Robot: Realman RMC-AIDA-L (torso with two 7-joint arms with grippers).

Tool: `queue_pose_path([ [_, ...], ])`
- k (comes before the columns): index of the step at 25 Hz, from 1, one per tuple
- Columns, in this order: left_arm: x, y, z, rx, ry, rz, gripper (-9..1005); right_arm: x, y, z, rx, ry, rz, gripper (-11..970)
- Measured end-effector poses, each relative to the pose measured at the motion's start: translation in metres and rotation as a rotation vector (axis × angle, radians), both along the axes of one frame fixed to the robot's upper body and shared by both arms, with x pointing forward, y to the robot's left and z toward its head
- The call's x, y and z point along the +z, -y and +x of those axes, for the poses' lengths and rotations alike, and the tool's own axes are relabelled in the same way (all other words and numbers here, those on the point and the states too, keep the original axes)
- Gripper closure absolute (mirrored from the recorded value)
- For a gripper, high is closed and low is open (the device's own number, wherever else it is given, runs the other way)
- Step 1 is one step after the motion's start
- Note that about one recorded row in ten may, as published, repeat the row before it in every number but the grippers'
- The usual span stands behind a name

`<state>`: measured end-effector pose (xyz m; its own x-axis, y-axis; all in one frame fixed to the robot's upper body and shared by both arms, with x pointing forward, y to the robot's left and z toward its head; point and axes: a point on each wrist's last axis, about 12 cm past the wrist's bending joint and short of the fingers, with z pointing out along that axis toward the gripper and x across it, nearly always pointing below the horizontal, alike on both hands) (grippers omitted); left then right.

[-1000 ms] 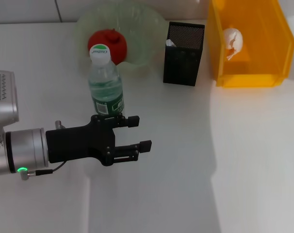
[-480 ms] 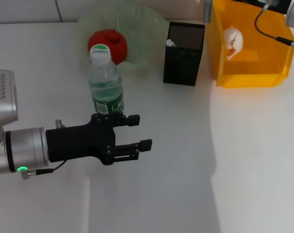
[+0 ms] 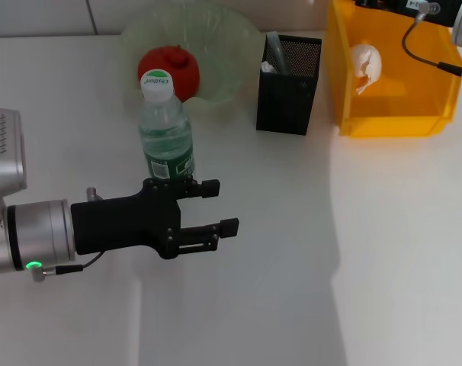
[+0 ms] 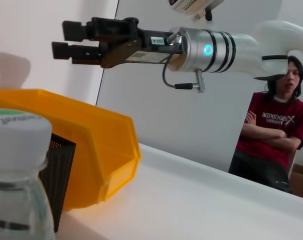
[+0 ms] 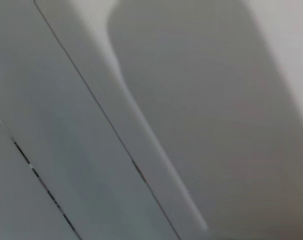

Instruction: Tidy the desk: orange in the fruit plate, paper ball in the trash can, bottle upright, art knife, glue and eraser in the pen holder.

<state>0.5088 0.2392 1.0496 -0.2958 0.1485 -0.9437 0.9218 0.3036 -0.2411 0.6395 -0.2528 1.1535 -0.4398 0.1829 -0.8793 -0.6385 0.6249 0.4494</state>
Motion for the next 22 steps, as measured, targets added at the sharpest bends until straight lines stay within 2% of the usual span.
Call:
queue_pose_path([
  [2, 0.001, -0.001, 0.000, -0.005, 0.001, -0.007, 265, 0.003, 0.003, -0.005, 0.018, 0.016, 0.003, 432],
  [4, 0.004, -0.003, 0.000, -0.006, 0.004, -0.020, 265, 0.009, 0.012, -0.019, 0.067, 0.061, 0.001, 412],
  [5, 0.005, -0.004, 0.000, -0.006, 0.007, -0.027, 265, 0.014, 0.021, -0.039, 0.137, 0.105, -0.009, 402],
  [6, 0.005, -0.004, 0.000, -0.006, 0.007, -0.027, 265, 0.014, 0.021, -0.039, 0.137, 0.105, -0.009, 392],
  [8, 0.011, -0.010, -0.003, -0.035, 0.014, -0.058, 265, 0.010, 0.028, -0.067, 0.246, 0.127, -0.020, 372],
  [9, 0.014, -0.012, -0.005, -0.053, 0.016, -0.070, 265, 0.006, 0.032, -0.081, 0.304, 0.130, -0.023, 362],
  [10, 0.019, -0.016, -0.007, -0.090, 0.019, -0.089, 265, -0.009, 0.039, -0.107, 0.386, 0.116, -0.021, 352],
  [11, 0.019, -0.016, -0.007, -0.090, 0.019, -0.089, 265, -0.009, 0.039, -0.107, 0.386, 0.116, -0.021, 342],
  [12, 0.021, -0.018, -0.009, -0.107, 0.018, -0.096, 265, -0.018, 0.042, -0.120, 0.422, 0.106, -0.012, 332],
  [15, 0.024, -0.021, -0.010, -0.122, 0.012, -0.104, 265, -0.045, 0.045, -0.151, 0.480, 0.121, 0.034, 183],
  [20, 0.025, -0.026, -0.012, -0.142, -0.031, -0.099, 265, -0.069, 0.041, -0.179, 0.500, 0.148, 0.103, 183],
  [22, 0.025, -0.026, -0.013, -0.158, -0.053, -0.091, 265, -0.071, 0.041, -0.180, 0.498, 0.142, 0.110, 183],
])
